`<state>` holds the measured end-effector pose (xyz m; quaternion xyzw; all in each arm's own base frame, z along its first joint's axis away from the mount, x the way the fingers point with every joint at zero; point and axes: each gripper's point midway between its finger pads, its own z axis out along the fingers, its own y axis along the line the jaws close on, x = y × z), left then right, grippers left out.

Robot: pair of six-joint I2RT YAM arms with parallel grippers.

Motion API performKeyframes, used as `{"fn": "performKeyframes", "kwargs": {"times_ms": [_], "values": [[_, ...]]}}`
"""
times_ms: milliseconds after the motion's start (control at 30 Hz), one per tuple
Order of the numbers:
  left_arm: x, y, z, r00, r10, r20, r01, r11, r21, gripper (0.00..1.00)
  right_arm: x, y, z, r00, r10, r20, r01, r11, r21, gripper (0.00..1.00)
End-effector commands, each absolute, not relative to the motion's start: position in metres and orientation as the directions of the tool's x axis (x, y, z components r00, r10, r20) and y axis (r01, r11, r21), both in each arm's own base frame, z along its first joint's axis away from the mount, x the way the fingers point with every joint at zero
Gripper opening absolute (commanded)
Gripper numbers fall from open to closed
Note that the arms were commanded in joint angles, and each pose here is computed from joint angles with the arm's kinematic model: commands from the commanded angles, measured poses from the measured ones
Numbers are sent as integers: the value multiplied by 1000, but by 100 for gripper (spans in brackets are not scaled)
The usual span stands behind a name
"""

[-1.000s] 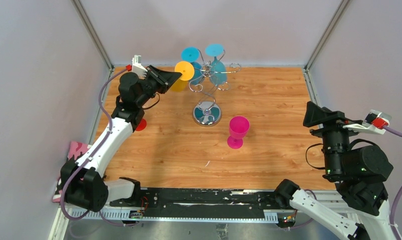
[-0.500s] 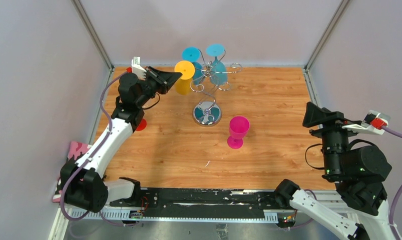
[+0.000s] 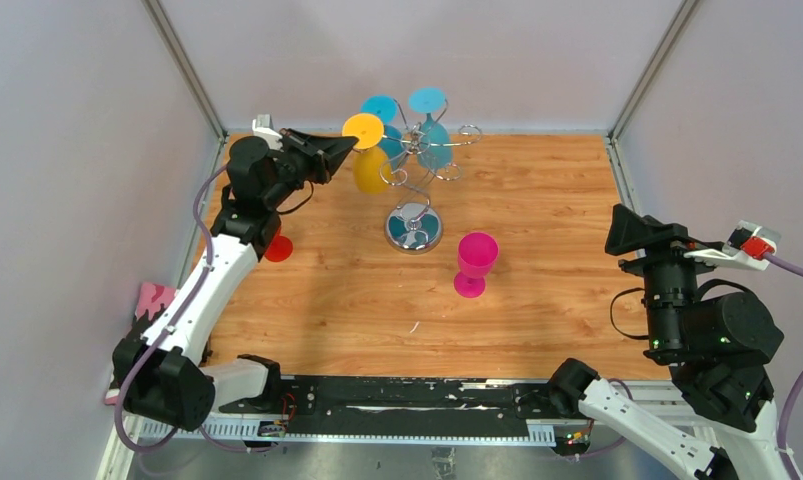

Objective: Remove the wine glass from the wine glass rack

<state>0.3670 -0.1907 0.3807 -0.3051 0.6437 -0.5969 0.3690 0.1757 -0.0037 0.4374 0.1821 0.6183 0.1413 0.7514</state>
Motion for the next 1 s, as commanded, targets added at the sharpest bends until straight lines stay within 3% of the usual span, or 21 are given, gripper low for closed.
{"fn": "performKeyframes", "kwargs": {"times_ms": [0, 433, 767, 967], "values": [[363, -184, 400, -521, -848, -94, 47, 81, -996, 0, 172, -10, 444, 219, 455, -863, 12, 883, 469, 62], [376, -166, 378, -481, -871, -100, -1, 114, -993, 0, 174, -10, 443, 218, 433, -875, 33, 893, 450, 63], [405, -181, 386, -529, -840, -123, 28, 127, -991, 0, 174, -11, 441, 218, 435, -874, 36, 891, 452, 63], [399, -199, 391, -563, -815, -139, 50, 134, -990, 0, 174, -11, 440, 217, 431, -876, 41, 893, 449, 63]]}}
